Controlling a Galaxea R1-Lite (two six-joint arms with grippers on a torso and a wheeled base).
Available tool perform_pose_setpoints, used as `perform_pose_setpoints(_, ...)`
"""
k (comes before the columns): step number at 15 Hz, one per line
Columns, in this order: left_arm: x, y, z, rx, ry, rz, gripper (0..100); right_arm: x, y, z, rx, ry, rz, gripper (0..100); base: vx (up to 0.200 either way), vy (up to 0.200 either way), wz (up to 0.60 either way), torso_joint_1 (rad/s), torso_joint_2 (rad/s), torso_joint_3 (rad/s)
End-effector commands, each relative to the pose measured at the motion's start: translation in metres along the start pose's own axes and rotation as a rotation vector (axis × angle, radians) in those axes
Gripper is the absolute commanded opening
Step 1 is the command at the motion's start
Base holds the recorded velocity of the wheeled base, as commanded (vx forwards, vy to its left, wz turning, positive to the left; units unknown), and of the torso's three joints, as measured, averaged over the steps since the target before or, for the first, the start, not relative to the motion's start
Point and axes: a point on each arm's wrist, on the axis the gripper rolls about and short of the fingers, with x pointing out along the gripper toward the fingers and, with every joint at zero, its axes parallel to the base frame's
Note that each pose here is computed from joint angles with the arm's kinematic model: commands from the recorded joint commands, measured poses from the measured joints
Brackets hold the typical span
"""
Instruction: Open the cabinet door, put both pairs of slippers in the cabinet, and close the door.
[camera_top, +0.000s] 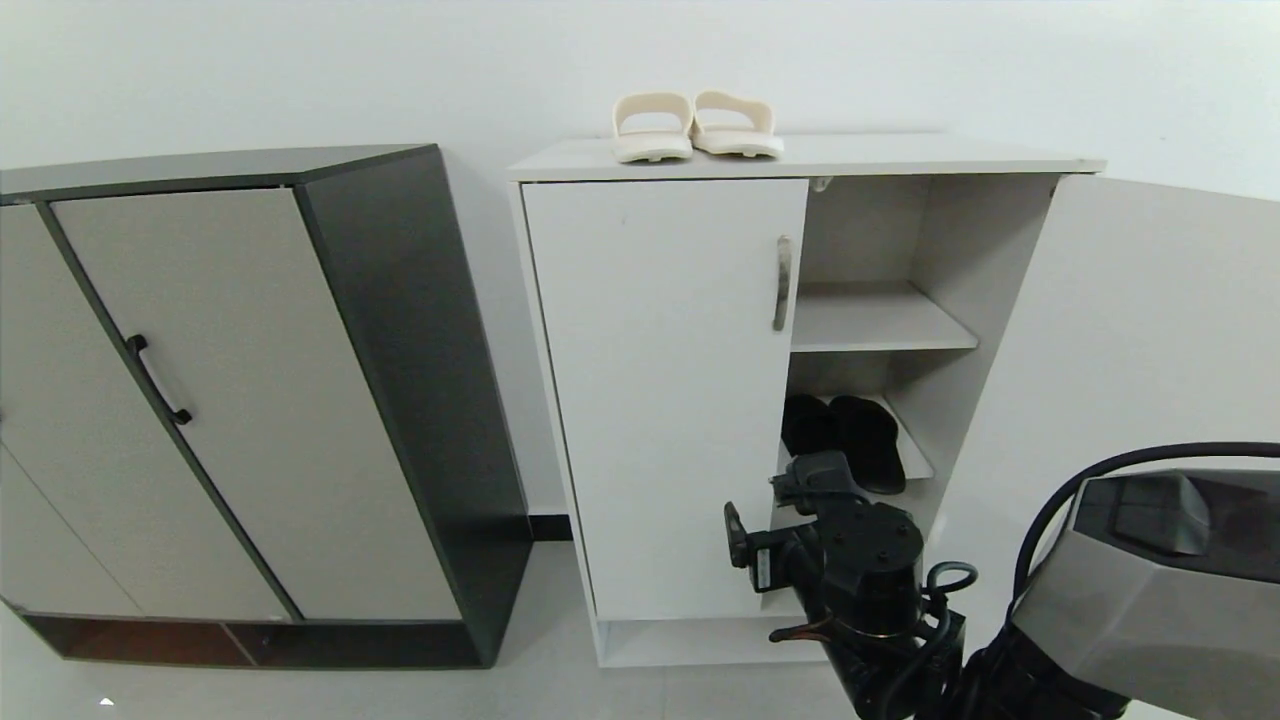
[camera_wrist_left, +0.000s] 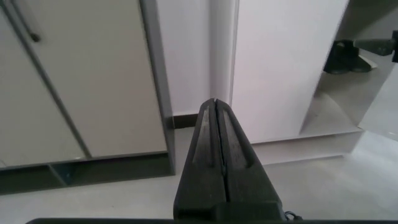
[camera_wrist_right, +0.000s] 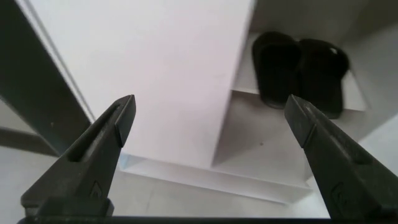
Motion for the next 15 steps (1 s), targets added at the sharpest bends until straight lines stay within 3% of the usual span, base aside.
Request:
perform_pose_setpoints(1,0.0001,0.0000,0.0000,0.000,0.001,0.001,0,0.0006,0.0003,-0.0025,0.002,-0.004,0.009,100,0.000,0.000,0.00,0.000,0.00,0.000)
perform_pose_setpoints(15,0.0001,0.0000,0.0000,0.000,0.001,-0.001,0,-0.0047,0.0003,-0.0077,-0.028,-0.026,0.108,100,0.000,0.000,0.00,0.000,0.00,0.000)
